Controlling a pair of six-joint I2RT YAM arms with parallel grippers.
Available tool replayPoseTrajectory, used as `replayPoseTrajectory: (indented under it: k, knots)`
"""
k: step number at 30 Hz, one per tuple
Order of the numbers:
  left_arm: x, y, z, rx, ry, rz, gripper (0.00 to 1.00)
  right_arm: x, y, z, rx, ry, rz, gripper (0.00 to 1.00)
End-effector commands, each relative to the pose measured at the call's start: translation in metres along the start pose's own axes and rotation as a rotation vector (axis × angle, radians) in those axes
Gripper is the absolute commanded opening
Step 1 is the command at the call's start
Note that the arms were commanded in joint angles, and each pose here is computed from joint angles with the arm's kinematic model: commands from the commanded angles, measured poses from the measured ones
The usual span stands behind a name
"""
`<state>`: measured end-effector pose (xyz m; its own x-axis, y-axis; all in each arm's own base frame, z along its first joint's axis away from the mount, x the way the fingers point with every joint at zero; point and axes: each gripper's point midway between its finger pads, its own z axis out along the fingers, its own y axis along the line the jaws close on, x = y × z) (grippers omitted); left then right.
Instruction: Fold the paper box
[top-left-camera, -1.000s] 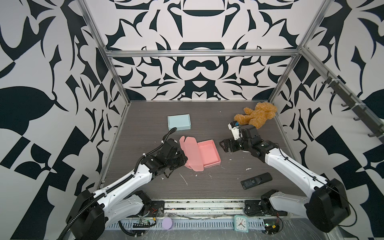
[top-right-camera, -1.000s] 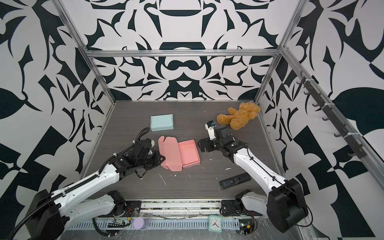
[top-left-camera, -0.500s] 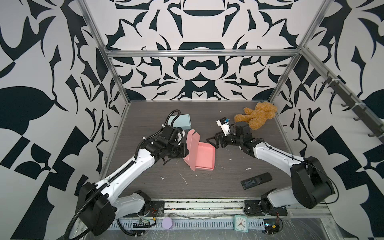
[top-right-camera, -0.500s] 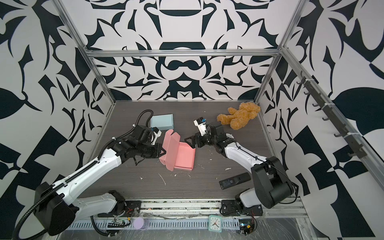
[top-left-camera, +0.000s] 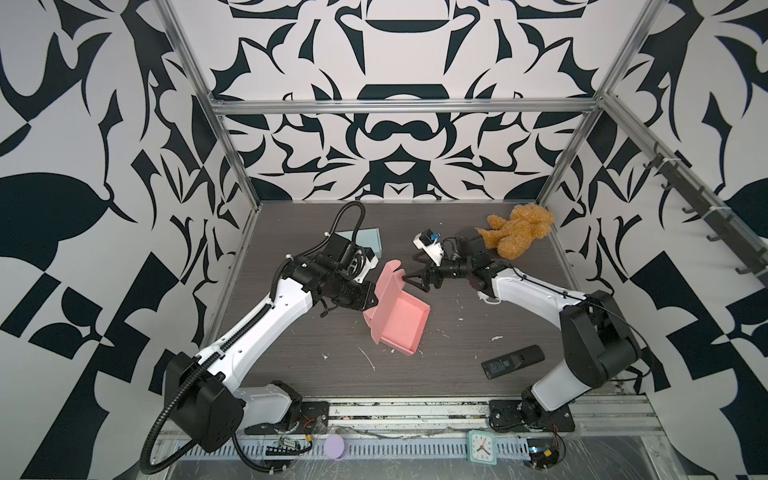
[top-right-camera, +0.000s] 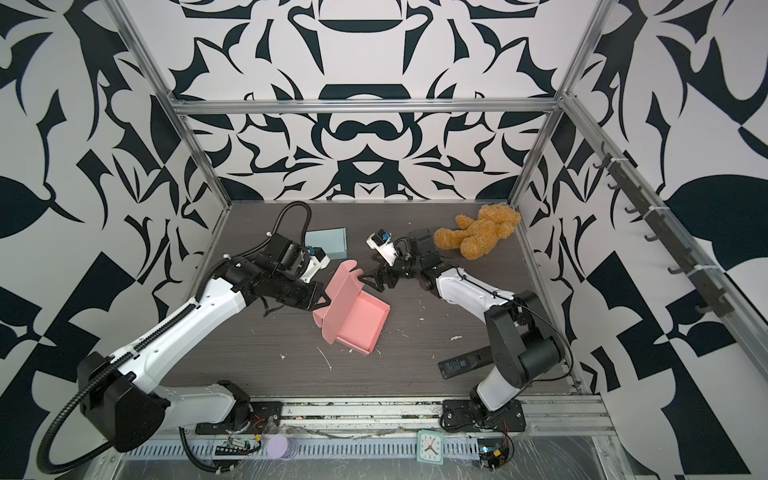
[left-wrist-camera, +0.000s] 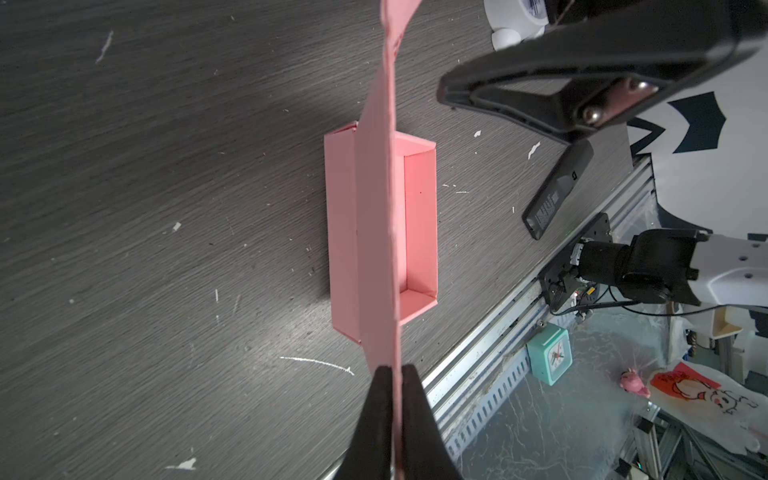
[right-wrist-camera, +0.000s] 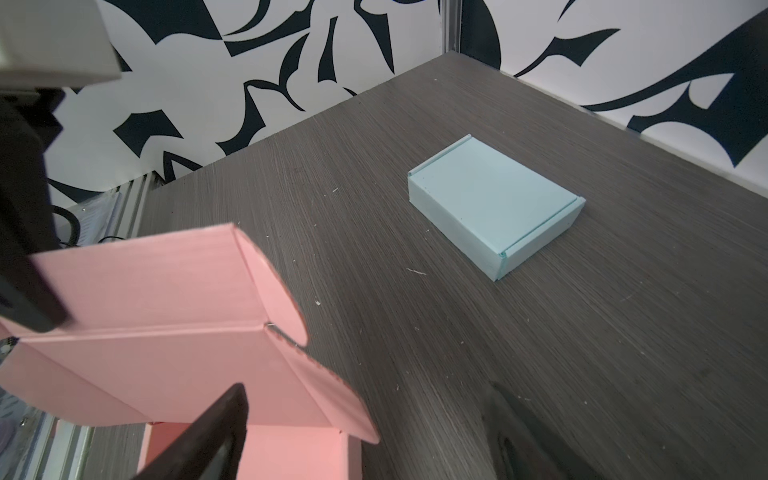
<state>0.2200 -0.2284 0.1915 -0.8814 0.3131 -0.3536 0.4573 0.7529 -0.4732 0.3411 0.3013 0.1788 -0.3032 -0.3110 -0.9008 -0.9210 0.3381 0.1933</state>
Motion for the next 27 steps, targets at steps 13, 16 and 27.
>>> replayPoseTrajectory:
  k: [13, 16, 27]
  knots:
    - [0.012, 0.005, -0.007, -0.016, 0.082, 0.052, 0.1, -0.004, 0.036, 0.008, -0.148, 0.049, -0.142, 0.71]
    - [0.012, 0.009, -0.008, -0.029, 0.084, 0.05, 0.1, -0.002, 0.034, 0.01, -0.143, 0.055, -0.143, 0.62]
    - [0.013, 0.014, -0.011, -0.047, 0.085, 0.08, 0.1, -0.001, 0.04, 0.016, -0.161, 0.065, -0.152, 0.58]
